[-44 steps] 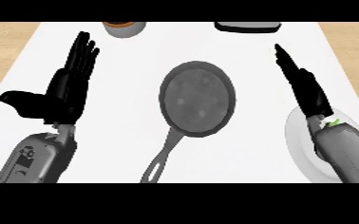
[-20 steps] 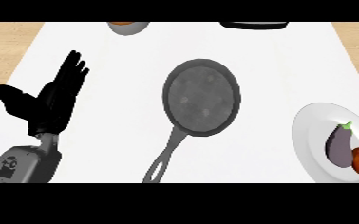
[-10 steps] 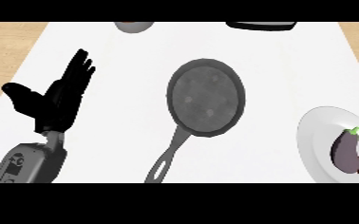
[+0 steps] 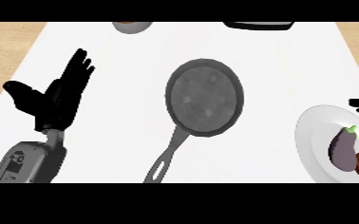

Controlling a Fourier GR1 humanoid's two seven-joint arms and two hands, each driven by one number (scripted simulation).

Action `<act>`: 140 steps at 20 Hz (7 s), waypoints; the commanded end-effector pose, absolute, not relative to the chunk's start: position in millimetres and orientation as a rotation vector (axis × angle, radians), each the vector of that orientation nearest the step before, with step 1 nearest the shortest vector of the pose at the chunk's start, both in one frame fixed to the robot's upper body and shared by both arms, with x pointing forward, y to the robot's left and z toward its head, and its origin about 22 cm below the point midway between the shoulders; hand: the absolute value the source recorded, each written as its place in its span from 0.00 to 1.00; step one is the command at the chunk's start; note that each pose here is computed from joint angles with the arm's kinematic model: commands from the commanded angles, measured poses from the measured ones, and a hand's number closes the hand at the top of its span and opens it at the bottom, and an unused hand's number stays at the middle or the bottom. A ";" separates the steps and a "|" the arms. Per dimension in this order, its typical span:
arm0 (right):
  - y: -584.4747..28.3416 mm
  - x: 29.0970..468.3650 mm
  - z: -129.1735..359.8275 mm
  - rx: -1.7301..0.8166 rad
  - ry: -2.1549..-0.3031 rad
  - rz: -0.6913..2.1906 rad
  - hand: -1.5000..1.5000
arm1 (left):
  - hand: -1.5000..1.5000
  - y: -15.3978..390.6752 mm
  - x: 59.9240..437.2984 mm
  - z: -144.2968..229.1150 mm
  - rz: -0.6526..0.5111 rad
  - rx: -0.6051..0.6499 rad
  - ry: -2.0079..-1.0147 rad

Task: Pick the eggplant from the plate and place it in the pan

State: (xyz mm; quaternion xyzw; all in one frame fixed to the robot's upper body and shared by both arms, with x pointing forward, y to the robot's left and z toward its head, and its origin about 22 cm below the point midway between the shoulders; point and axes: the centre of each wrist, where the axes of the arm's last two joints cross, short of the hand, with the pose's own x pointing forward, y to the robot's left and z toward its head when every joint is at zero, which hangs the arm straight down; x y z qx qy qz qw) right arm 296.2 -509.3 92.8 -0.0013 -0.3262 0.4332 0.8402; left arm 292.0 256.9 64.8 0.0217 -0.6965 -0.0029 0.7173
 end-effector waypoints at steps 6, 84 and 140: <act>-484.1 320.0 110.0 0.118 -0.620 1.174 0.00 | 0.50 258.7 296.7 54.4 0.004 0.071 -1.531; -194.2 461.9 110.2 -0.911 -1.057 1.076 1.00 | 0.50 253.5 286.5 54.3 -0.046 0.031 -1.482; -68.3 378.8 -3.9 -1.228 -0.952 0.184 0.00 | 0.50 271.0 275.9 46.0 0.042 0.086 -1.513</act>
